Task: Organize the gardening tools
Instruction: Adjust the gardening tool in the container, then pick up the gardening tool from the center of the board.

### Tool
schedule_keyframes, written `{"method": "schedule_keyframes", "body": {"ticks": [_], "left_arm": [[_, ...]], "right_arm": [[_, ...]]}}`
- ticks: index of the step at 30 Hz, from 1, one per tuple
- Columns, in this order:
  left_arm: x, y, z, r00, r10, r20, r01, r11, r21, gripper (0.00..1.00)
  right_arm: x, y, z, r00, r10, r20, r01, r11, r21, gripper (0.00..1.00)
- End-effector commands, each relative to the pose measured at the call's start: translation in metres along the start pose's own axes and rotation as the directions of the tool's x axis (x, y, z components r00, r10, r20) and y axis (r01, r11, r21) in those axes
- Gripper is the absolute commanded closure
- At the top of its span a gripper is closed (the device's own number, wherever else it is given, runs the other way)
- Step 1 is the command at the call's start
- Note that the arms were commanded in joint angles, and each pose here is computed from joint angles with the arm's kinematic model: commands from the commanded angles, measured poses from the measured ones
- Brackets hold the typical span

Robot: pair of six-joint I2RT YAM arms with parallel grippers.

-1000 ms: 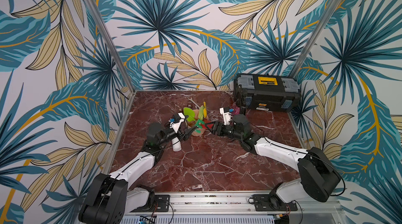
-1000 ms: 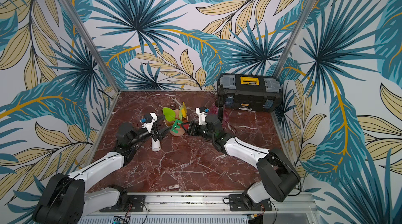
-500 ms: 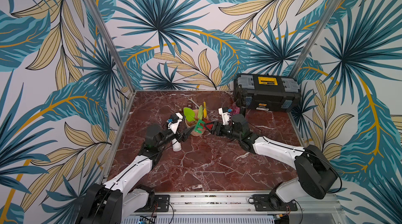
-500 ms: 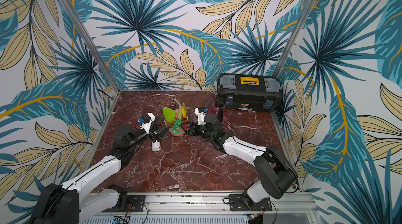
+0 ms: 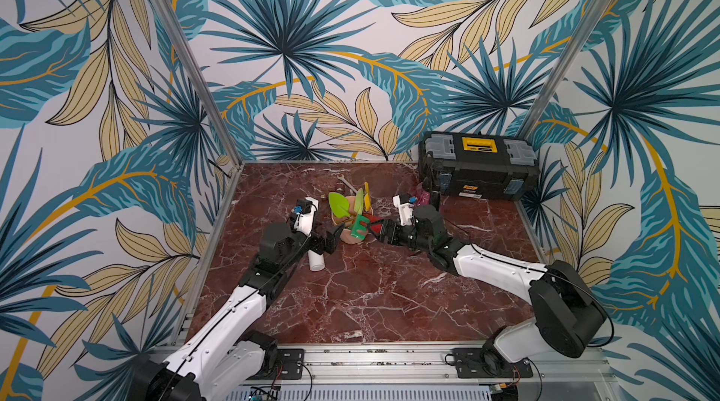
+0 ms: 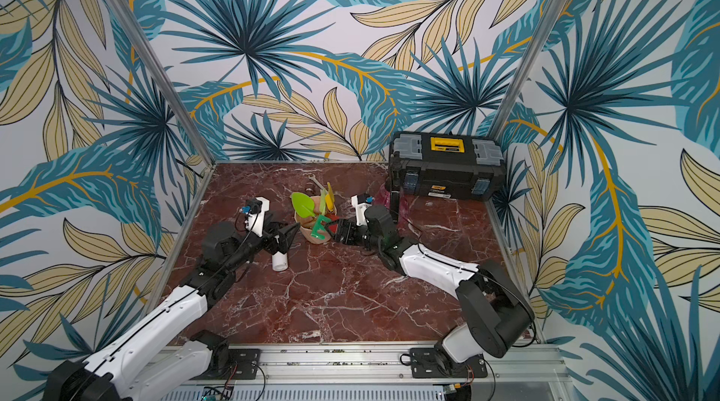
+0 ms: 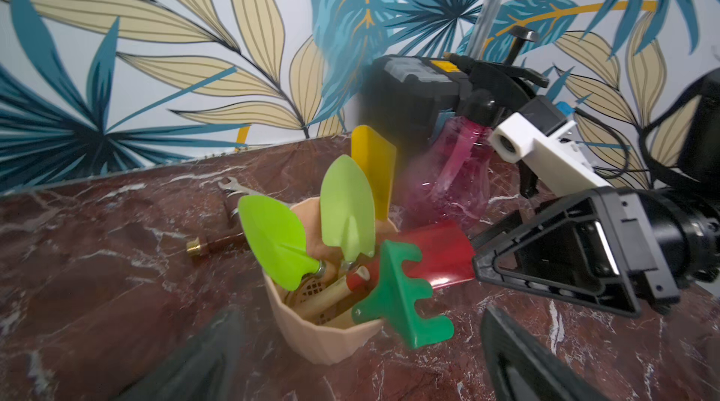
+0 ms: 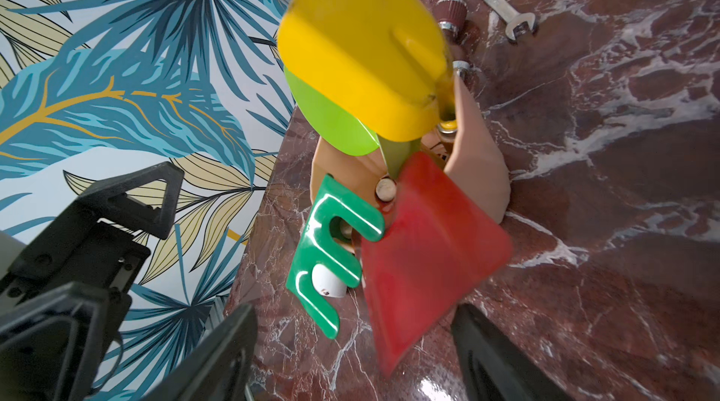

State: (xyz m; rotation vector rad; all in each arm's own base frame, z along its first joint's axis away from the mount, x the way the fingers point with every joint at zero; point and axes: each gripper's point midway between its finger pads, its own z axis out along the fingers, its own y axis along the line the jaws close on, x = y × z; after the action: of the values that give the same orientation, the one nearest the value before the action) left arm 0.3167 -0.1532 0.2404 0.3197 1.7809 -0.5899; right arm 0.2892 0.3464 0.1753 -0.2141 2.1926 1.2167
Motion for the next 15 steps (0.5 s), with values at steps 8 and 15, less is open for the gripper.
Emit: {"method": "schedule_keyframes", "body": {"ticks": [8,15], "left_arm": [[0.025,0.055,-0.03,0.905,-0.339,-0.258,0.19,0.863,-0.467,0.0],[0.052,0.071,-0.05,0.825,-0.46,-0.328,0.176,0.76,-0.626,0.0]], "right_arm": [[0.001,-0.017,-0.026,1.0,-0.027,-0.013,0.028,0.987,0.157,0.07],[0.001,-0.024,-0.038,0.999,-0.028,-0.021,0.032,0.974,0.224,0.06]]}}
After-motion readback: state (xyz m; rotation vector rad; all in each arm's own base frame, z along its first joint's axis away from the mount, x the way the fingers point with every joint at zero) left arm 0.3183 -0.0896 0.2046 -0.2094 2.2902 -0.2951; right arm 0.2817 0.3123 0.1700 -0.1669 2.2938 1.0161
